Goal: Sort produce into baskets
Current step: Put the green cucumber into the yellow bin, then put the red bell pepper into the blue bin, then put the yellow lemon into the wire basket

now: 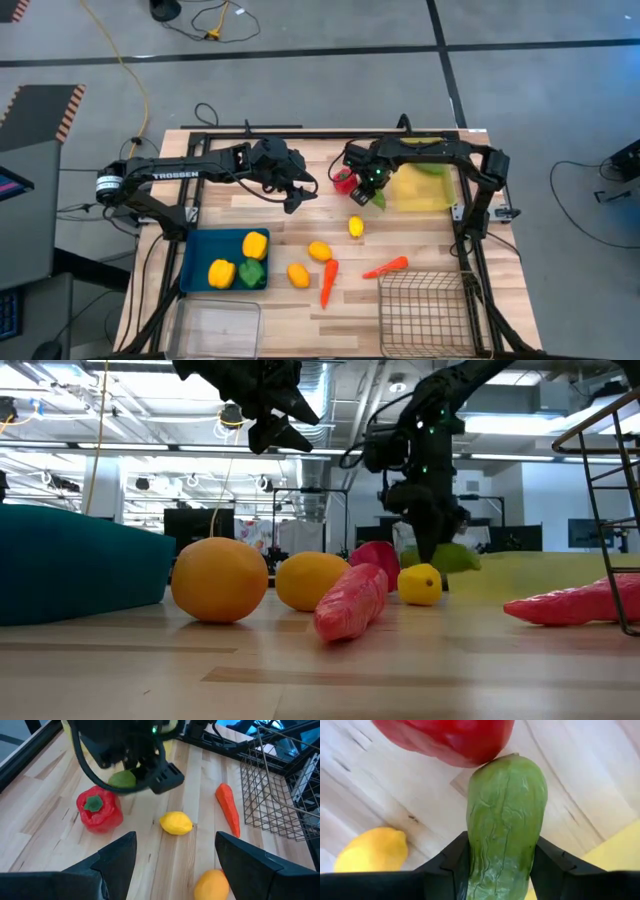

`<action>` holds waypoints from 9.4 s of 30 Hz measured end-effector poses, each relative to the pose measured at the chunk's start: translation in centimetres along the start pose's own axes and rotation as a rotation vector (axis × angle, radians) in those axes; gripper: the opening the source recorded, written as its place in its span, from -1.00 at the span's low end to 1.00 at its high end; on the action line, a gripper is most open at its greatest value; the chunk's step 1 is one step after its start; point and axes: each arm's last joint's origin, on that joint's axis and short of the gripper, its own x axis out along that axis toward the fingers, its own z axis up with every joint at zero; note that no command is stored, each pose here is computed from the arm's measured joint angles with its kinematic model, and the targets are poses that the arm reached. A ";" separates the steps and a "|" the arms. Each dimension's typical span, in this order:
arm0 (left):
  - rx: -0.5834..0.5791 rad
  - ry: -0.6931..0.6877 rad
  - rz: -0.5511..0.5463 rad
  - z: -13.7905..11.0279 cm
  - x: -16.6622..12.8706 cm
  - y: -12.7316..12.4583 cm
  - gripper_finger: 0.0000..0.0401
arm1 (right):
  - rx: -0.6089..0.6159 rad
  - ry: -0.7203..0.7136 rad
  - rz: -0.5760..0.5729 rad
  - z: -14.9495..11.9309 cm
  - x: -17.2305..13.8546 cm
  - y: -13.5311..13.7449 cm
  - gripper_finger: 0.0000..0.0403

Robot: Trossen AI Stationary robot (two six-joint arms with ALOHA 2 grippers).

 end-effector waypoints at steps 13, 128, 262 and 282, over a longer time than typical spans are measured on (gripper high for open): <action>0.001 -0.004 0.026 0.0 0.0 0.1 0.28 | 0.013 -0.056 -0.009 -2.6 -7.1 -3.3 -0.03; 0.003 -0.136 0.322 -4.9 16.6 5.5 0.96 | 0.203 0.022 -0.196 -5.6 -4.9 -11.0 0.42; -0.280 0.708 0.473 -18.9 -6.6 -8.2 0.97 | 0.031 -0.244 0.015 -2.9 -10.6 -5.5 0.42; -0.284 0.698 0.465 -18.8 -6.5 -8.2 0.97 | -0.249 -0.362 0.180 -5.6 -8.5 5.2 0.42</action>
